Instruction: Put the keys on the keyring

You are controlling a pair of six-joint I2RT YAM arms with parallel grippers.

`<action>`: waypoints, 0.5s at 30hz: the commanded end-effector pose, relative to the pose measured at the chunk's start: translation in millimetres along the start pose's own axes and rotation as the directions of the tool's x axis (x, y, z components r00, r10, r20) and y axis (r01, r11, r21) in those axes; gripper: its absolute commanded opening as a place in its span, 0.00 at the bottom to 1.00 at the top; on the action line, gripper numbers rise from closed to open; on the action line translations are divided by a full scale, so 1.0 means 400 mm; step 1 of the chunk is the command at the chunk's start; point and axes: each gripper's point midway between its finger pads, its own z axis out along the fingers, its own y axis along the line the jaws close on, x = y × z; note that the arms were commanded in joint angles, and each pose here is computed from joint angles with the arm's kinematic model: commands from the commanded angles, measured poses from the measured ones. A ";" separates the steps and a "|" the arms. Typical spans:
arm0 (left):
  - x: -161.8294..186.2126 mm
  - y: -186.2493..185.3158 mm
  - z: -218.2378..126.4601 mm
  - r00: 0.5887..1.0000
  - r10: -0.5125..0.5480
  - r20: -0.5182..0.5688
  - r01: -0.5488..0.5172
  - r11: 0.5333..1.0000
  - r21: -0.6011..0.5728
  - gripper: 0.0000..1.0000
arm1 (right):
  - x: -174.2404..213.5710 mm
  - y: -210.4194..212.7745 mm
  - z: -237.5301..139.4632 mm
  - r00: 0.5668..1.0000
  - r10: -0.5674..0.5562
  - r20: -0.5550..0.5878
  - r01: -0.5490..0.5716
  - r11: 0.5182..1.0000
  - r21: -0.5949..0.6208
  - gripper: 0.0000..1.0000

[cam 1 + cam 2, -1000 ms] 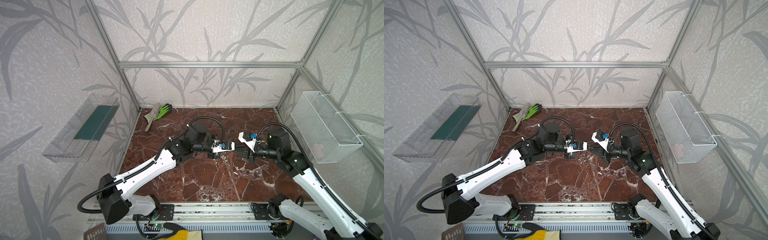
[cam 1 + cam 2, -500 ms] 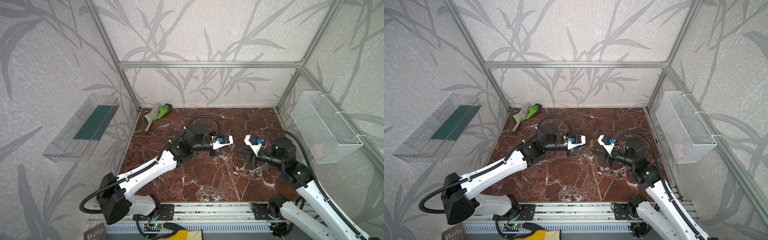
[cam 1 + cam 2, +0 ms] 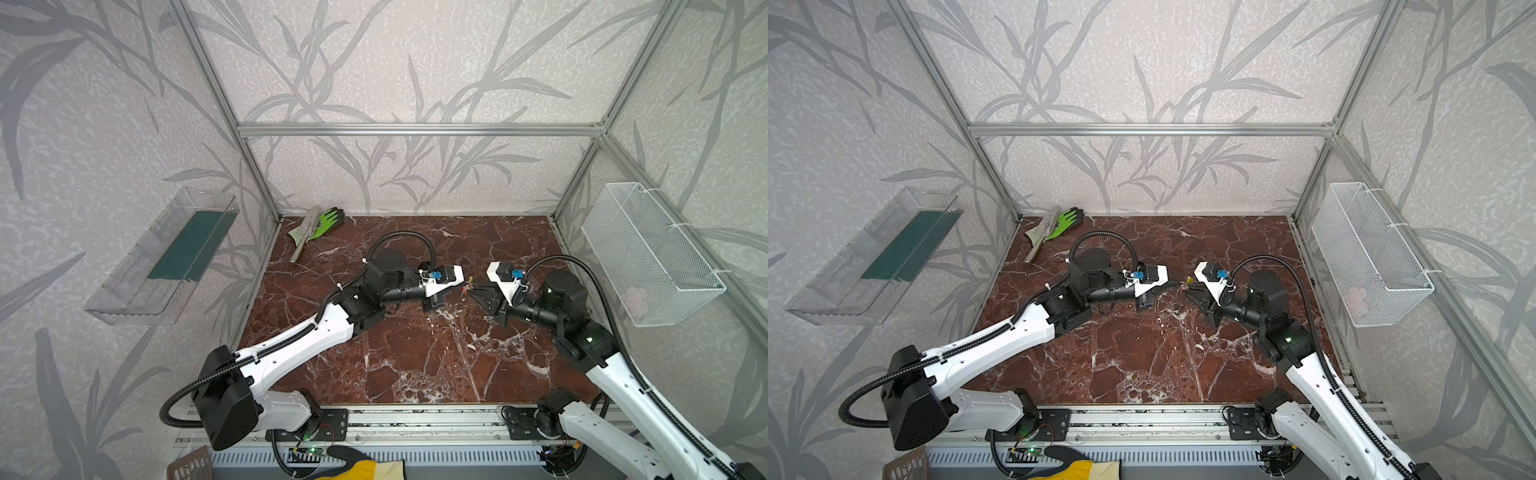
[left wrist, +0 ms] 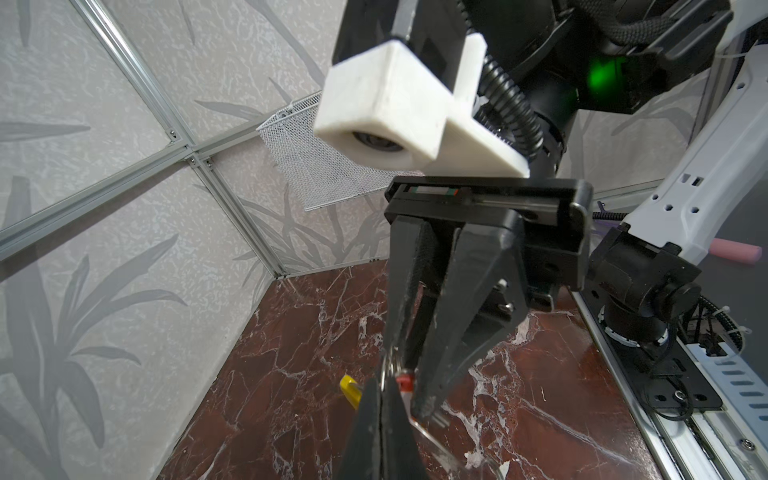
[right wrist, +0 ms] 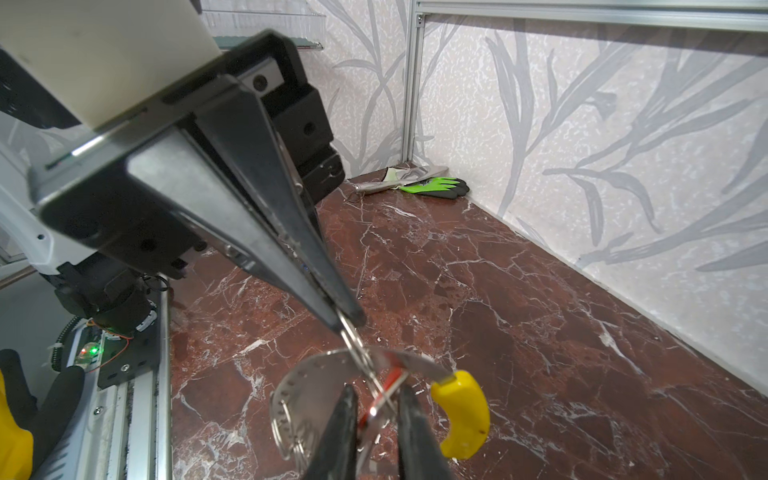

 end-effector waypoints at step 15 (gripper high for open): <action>-0.070 0.030 -0.001 0.965 -0.129 0.228 0.136 0.990 -0.017 0.00 | -0.039 0.017 0.012 0.996 -0.074 0.051 0.077 0.995 -0.065 0.13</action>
